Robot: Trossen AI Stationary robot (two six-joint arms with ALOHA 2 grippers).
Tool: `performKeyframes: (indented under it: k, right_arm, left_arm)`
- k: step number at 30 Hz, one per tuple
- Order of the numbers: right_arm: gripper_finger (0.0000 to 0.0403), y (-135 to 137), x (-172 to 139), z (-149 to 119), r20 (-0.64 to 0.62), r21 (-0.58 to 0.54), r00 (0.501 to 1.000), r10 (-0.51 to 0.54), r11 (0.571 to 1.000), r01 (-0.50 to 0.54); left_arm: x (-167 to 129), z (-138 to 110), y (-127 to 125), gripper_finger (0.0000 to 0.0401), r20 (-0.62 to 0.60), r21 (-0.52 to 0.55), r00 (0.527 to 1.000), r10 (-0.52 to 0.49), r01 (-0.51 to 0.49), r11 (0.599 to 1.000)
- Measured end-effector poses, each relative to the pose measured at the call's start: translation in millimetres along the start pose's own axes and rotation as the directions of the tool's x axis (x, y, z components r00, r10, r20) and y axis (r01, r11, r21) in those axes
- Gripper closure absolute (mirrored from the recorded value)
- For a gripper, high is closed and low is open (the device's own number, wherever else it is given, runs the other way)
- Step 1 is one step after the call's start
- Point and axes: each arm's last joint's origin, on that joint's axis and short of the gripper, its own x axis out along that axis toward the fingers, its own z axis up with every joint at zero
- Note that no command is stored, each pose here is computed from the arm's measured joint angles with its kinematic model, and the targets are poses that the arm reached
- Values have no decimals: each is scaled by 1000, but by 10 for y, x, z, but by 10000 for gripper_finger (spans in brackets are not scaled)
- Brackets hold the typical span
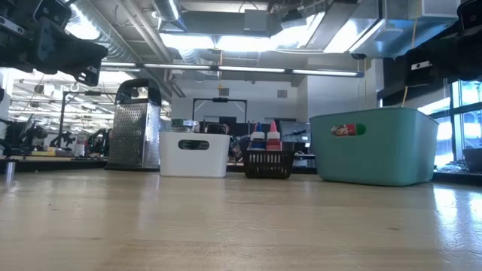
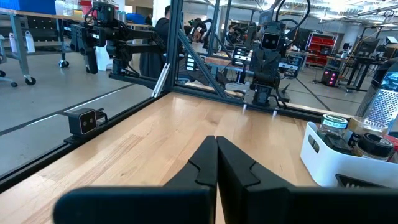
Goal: Pick & Place Kitchen Items
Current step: Return to Home Position
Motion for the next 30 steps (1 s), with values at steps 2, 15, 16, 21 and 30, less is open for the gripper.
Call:
performKeyframes:
  k: [2, 15, 16, 21, 30]
  right_arm:
    - [400, 0, 0, 0, 0, 0, 1000, 0, 1000, 0]
    - [400, 0, 0, 0, 0, 0, 1000, 0, 1000, 0]
    - [400, 0, 0, 0, 0, 0, 1000, 0, 1000, 0]
    - [400, 0, 0, 0, 0, 0, 1000, 0, 1000, 0]
    - [400, 0, 0, 0, 0, 0, 1000, 0, 1000, 0]
  left_arm:
    - [0, 0, 0, 392, 0, 0, 1000, 0, 0, 1000]
    - [0, 0, 0, 392, 0, 0, 1000, 0, 0, 1000]
    - [0, 0, 0, 393, 0, 0, 1000, 0, 0, 1000]
    - [0, 1, 0, 390, 0, 0, 1000, 0, 0, 1000]
    - [0, 0, 0, 393, 0, 0, 1000, 0, 0, 1000]
